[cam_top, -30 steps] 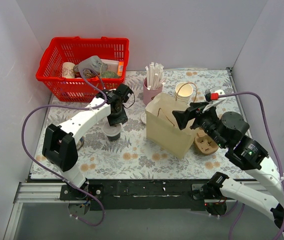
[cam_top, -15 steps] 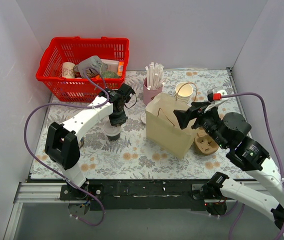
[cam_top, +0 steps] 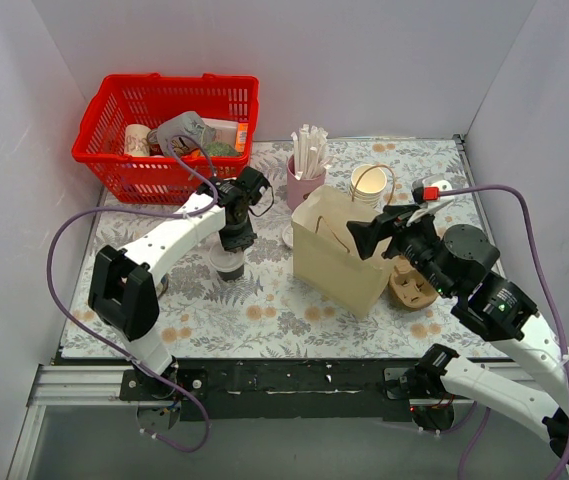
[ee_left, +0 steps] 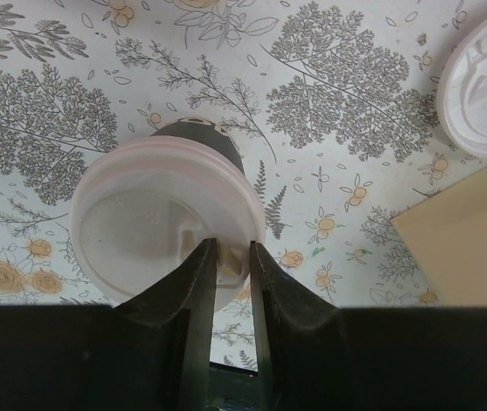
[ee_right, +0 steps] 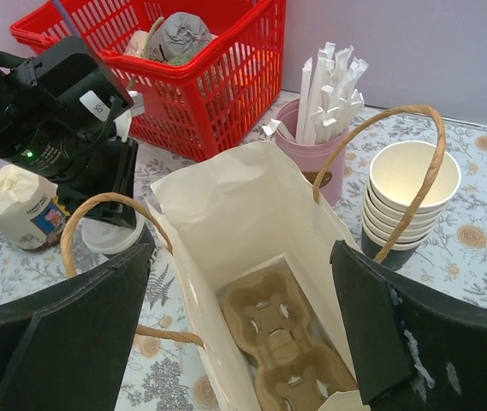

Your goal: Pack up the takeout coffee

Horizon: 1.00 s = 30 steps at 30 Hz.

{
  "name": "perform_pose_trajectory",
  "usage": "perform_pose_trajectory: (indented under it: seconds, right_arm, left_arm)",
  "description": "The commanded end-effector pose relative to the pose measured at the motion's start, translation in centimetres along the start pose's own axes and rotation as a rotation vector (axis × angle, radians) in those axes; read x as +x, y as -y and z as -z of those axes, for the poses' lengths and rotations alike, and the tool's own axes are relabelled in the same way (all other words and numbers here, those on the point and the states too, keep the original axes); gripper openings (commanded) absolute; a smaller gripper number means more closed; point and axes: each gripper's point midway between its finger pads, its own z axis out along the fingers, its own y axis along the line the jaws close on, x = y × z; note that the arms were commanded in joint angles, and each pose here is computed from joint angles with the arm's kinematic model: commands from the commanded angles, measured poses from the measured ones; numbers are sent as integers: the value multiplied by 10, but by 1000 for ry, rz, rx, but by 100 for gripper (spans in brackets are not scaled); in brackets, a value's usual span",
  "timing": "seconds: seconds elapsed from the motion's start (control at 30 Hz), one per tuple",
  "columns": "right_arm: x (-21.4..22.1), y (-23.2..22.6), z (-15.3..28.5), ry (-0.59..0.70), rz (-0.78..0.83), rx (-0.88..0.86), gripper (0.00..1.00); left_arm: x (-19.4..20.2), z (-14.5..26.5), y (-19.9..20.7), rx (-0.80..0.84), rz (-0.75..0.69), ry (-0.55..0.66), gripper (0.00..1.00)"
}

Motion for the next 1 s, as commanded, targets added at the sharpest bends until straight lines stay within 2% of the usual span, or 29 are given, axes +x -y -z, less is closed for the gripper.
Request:
perform_pose_trajectory:
  seconds: [0.0, 0.27, 0.4, 0.43, 0.5, 0.57, 0.67, 0.9, 0.97]
  right_arm:
    - [-36, -14, 10, 86, -15, -71, 95]
    - [-73, -28, 26, 166, -34, -148, 96]
    - [-82, -13, 29, 153, -111, -46, 96]
    - [-67, -3, 30, 84, -114, 13, 96]
    - [-69, 24, 34, 54, -187, 191, 96]
    - [-44, 51, 44, -55, -203, 372, 96]
    - [-28, 68, 61, -122, -222, 487, 96]
    - [9, 65, 74, -286, -253, 507, 93]
    - [25, 64, 71, -340, -267, 525, 93]
  left_arm:
    - [-6, 22, 13, 126, -7, 40, 0]
    - [-9, 27, 5, 118, -34, 66, 0]
    - [-13, 31, 0, 103, -46, 88, 0]
    - [-14, 32, -2, 96, -51, 93, 0]
    - [-20, 38, -3, 98, -57, 119, 0]
    - [-25, 42, -6, 87, -69, 141, 0]
    - [-34, 51, -12, 72, -82, 184, 0]
    - [-40, 67, -26, 67, -156, 229, 0]
    - [-45, 76, -32, 77, -171, 283, 0]
